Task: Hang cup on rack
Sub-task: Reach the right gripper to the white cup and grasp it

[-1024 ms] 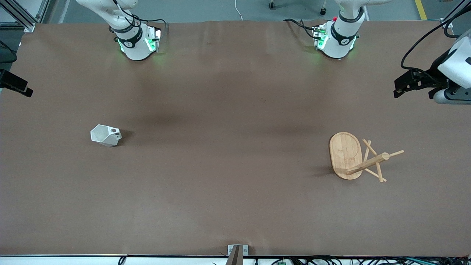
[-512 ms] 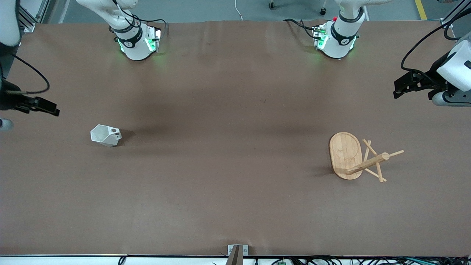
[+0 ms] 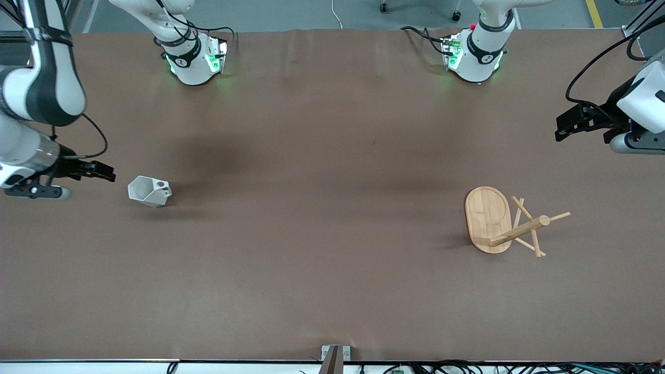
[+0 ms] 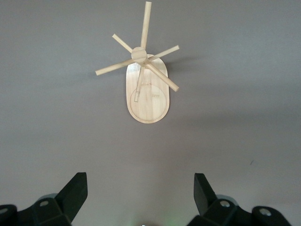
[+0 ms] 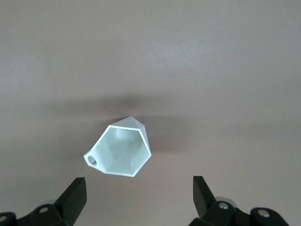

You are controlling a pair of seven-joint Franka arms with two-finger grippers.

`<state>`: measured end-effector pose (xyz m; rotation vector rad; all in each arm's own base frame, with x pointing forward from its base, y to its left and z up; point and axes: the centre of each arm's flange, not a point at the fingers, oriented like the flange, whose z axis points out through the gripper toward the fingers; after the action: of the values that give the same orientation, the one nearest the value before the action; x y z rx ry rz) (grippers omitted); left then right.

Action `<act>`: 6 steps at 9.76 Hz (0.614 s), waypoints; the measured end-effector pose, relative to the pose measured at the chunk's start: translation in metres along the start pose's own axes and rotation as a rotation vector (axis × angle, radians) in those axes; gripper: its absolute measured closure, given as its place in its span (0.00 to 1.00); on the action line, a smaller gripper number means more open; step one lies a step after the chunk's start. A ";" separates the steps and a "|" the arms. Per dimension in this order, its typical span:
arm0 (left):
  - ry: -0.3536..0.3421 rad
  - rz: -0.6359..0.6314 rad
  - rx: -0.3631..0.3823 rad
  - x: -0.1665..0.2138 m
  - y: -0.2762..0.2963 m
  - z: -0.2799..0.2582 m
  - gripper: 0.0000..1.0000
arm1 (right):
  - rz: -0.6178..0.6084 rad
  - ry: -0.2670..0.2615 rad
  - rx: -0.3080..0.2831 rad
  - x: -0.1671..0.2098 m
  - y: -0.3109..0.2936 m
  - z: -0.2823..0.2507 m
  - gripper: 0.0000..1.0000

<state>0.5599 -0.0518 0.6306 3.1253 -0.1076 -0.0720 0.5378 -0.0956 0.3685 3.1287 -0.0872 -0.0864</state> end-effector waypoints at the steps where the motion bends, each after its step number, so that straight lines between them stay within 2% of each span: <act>1: 0.000 0.008 -0.014 0.000 0.006 0.000 0.00 | -0.003 -0.006 0.001 -0.007 -0.003 0.022 0.00; 6: -0.001 0.071 -0.022 -0.002 0.041 0.000 0.00 | -0.027 -0.042 0.006 0.000 -0.005 0.110 0.00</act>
<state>0.5550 -0.0922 0.6312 3.0965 -0.2163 -0.0738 0.5317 -0.0915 0.2586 3.1352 -0.0454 -0.1524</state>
